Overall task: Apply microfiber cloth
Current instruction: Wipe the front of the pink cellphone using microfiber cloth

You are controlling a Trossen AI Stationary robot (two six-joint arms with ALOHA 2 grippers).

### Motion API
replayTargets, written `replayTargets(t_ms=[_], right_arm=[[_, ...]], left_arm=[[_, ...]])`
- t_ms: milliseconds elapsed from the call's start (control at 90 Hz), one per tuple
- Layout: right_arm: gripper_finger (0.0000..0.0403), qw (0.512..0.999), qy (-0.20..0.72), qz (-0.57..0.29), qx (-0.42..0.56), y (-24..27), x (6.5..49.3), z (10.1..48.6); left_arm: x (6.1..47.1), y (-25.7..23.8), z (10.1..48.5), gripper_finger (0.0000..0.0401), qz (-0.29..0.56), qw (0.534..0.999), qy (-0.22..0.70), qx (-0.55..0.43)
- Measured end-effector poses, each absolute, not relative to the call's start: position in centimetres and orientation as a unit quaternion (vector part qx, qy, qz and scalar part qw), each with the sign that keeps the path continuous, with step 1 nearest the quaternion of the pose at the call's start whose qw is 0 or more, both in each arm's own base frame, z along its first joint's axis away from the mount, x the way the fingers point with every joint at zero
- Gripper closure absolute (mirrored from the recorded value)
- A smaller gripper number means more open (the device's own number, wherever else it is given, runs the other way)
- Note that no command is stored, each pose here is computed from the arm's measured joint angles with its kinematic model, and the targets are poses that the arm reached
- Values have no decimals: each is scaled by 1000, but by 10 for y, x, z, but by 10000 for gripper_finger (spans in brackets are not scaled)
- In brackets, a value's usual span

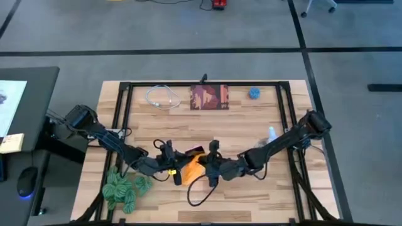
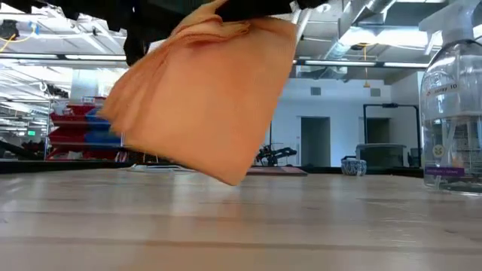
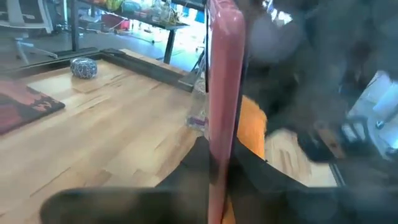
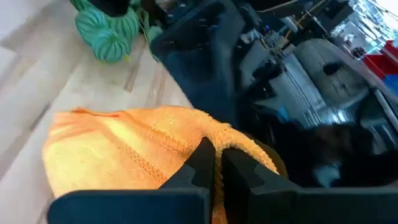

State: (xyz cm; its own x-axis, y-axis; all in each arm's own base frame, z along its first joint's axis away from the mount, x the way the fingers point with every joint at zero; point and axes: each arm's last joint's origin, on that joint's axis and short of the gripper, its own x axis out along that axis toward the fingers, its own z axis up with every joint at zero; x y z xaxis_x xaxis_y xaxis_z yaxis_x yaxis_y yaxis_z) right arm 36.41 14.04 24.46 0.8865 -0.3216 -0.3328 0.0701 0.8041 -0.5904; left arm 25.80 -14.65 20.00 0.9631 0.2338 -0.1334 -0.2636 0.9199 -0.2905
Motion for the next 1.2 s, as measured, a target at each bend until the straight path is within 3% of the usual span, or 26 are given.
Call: replayTargets(t_ms=[389,856,1200], right_arm=[[403,928,184,-119,-300,138,363,258],[403,968,89,6,-234,115,386,266],[403,959,142,9,-247,118,391,242]], left_arm=[[258,-147,198,394,125,978,53,-156],[258,-148,200,394,115,980,47,-153],[256,-148,197,394,125,980,54,-142]])
